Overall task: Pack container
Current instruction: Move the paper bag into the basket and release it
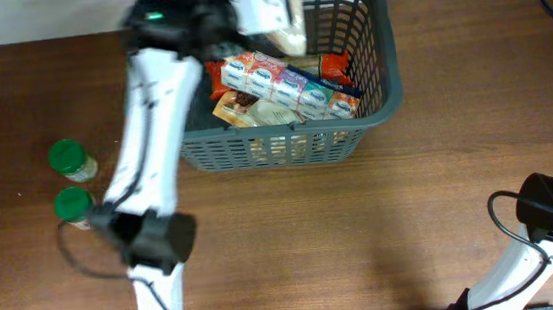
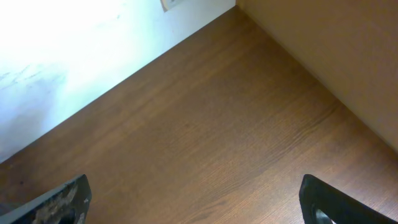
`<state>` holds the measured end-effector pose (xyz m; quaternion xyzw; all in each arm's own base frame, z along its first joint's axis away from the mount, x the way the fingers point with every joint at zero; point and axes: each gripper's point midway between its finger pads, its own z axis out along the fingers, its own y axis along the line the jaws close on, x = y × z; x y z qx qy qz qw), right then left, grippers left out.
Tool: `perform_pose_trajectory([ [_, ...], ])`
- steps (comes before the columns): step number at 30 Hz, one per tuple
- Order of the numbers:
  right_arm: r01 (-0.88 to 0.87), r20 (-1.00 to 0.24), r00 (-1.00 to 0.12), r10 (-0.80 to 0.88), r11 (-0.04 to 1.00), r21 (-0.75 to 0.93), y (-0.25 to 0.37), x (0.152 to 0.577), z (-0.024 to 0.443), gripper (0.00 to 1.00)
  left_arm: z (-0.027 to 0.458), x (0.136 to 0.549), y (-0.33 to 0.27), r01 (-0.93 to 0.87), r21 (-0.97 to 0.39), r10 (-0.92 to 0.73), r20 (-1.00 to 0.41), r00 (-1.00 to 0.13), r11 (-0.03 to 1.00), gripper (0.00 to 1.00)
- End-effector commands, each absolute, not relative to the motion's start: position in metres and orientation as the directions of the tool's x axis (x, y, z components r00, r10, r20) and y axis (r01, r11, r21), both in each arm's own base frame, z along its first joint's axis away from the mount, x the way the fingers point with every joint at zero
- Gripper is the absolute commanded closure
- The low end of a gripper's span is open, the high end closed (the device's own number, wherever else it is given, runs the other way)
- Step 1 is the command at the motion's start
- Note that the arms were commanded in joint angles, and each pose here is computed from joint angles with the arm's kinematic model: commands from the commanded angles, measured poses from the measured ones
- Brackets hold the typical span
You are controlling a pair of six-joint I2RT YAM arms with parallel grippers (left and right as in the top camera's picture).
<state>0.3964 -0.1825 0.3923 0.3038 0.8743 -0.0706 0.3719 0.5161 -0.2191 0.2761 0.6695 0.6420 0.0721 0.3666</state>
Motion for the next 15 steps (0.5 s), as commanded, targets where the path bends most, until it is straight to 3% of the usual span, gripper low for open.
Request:
perform_pose_trajectory([
  [1,0.591,-0.694,-0.528,0.489,0.799,0.113,-0.182,0.394,0.394,0.01,0.227,0.523,-0.247,0.825,0.564,0.917,-0.304,0.257,-0.045,0.98],
  [3,0.591,-0.694,-0.528,0.489,0.799,0.113,-0.182,0.394,0.394,0.01,0.208,0.527,-0.253,0.831,0.554,0.929,-0.272,0.25,-0.062,0.91],
  [5,0.591,-0.694,-0.528,0.489,0.799,0.113,-0.182,0.394,0.394,0.01,0.198,0.526,-0.256,0.838,0.542,0.942,-0.246,0.229,-0.062,0.71],
  [6,0.591,-0.694,-0.528,0.489,0.799,0.113,-0.182,0.394,0.394,0.01,0.198,0.525,-0.258,0.841,0.54,0.946,-0.251,0.206,-0.04,0.19],
  [7,0.591,-0.694,-0.528,0.489,0.799,0.113,-0.182,0.394,0.394,0.01,0.202,0.524,-0.261,0.843,0.538,0.945,-0.27,0.184,-0.011,0.01],
  [9,0.591,-0.694,-0.528,0.489,0.799,0.113,-0.182,0.394,0.394,0.01,0.22,0.522,-0.264,0.84,0.536,0.935,-0.337,0.113,0.092,0.01],
  [14,0.591,-0.694,-0.528,0.489,0.799,0.113,-0.182,0.394,0.394,0.01,0.324,0.522,-0.232,0.669,0.419,0.714,-0.656,-0.244,0.614,0.01],
  [15,0.591,-0.694,-0.528,0.489,0.799,0.113,-0.182,0.394,0.394,0.01,0.345,0.516,-0.219,0.631,0.393,0.666,-0.694,-0.275,0.669,0.01],
])
